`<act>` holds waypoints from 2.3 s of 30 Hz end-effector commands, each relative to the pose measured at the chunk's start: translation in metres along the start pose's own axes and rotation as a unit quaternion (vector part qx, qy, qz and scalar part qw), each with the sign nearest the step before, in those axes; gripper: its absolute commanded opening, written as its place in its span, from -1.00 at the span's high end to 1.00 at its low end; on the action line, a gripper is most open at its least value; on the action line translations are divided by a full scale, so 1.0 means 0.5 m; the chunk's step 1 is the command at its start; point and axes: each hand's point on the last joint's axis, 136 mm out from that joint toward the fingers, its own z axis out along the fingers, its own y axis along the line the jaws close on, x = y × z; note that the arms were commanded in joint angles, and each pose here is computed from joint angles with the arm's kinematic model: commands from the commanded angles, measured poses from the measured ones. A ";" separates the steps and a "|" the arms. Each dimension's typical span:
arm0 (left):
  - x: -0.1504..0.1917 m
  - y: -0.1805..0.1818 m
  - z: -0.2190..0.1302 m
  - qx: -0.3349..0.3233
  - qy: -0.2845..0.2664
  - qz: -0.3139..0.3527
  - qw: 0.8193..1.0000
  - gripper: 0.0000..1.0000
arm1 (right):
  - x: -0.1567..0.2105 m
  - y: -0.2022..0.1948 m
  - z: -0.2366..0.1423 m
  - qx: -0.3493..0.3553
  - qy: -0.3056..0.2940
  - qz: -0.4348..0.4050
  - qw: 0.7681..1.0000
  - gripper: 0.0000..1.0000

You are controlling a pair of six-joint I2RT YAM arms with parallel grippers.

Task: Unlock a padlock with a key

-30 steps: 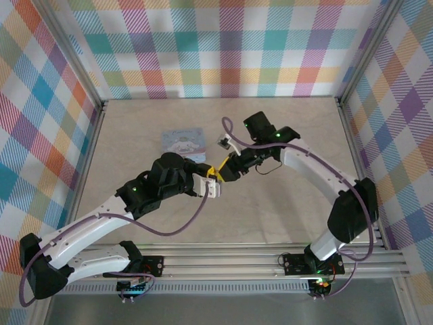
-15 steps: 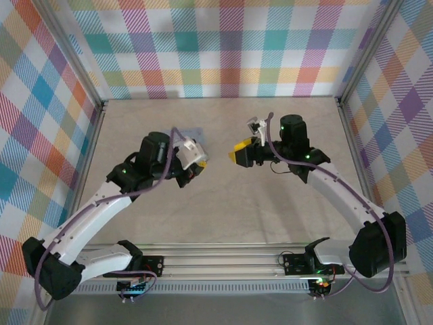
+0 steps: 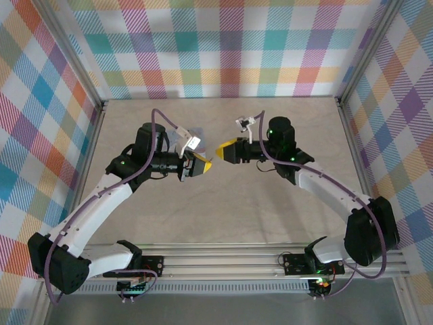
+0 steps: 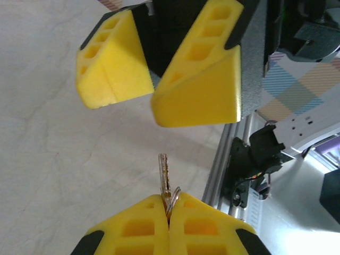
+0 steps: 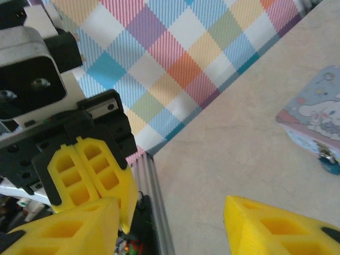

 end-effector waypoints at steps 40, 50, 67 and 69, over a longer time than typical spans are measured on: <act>-0.033 0.069 -0.082 -0.132 -0.134 -0.091 0.978 -0.14 | -0.003 -0.047 0.000 0.161 0.116 -0.123 0.972 1.00; -0.043 0.071 -0.033 -0.054 -0.162 -0.148 0.974 -0.17 | -0.018 -0.005 0.019 0.113 0.098 -0.183 0.972 1.00; 0.006 0.132 0.043 -0.036 -0.146 -0.229 0.962 0.13 | -0.068 0.037 0.041 0.045 0.006 -0.166 0.985 1.00; 0.028 0.140 0.042 -0.048 -0.143 -0.238 0.959 0.12 | -0.077 0.028 0.038 0.060 -0.004 -0.166 0.984 1.00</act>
